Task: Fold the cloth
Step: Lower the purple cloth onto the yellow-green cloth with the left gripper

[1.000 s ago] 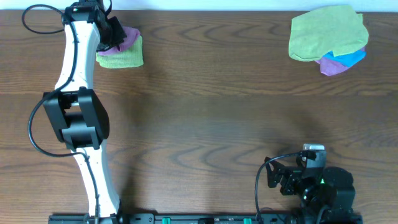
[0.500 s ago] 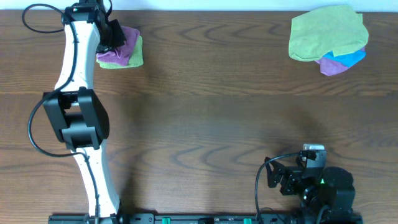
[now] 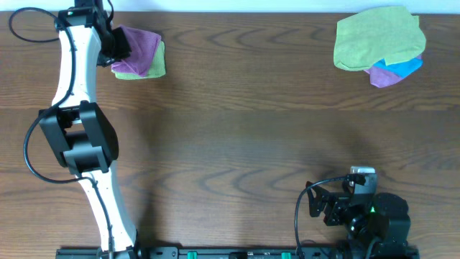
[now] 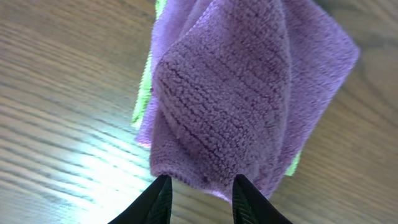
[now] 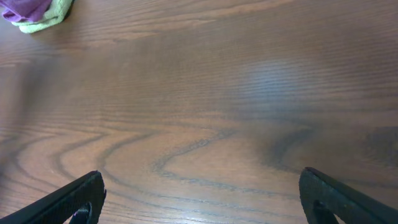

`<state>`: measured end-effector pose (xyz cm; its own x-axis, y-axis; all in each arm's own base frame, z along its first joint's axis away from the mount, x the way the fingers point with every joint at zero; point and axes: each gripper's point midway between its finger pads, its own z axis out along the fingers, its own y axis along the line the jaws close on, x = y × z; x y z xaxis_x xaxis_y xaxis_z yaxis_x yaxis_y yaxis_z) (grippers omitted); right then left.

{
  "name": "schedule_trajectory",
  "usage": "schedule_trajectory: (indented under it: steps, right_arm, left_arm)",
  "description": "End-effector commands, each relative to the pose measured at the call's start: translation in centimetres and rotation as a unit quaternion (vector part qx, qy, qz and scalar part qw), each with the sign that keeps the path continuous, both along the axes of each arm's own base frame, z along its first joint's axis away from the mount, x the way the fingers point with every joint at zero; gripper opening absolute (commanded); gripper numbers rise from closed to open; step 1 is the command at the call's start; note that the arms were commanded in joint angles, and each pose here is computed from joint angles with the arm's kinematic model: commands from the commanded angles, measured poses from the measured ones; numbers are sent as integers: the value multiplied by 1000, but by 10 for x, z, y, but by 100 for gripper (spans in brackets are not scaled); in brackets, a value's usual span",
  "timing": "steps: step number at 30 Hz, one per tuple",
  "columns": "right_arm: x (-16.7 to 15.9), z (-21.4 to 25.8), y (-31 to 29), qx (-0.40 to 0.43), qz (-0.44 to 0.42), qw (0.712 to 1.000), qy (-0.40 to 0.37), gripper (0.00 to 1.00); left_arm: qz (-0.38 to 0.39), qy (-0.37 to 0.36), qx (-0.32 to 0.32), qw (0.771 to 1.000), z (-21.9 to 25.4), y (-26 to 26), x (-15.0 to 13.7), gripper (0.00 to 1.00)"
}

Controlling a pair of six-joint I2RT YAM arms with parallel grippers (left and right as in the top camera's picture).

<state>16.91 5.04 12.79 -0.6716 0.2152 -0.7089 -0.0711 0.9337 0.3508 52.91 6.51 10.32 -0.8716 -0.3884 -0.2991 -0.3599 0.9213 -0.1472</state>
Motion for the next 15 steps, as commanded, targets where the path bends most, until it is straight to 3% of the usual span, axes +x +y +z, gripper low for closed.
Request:
schedule_trajectory:
  steps: [1, 9, 15]
  right_arm:
    - [0, -1, -3, 1, -10, 1000, 0, 99]
    - [0, -1, -3, 1, -10, 1000, 0, 99]
    - [0, -1, -3, 1, -10, 1000, 0, 99]
  left_arm:
    - [-11, -1, 25, 1000, 6, 9, 0, 34]
    - [-23, 11, 42, 999, 5, 14, -5, 33]
    - [-23, 12, 41, 999, 4, 13, -6, 25]
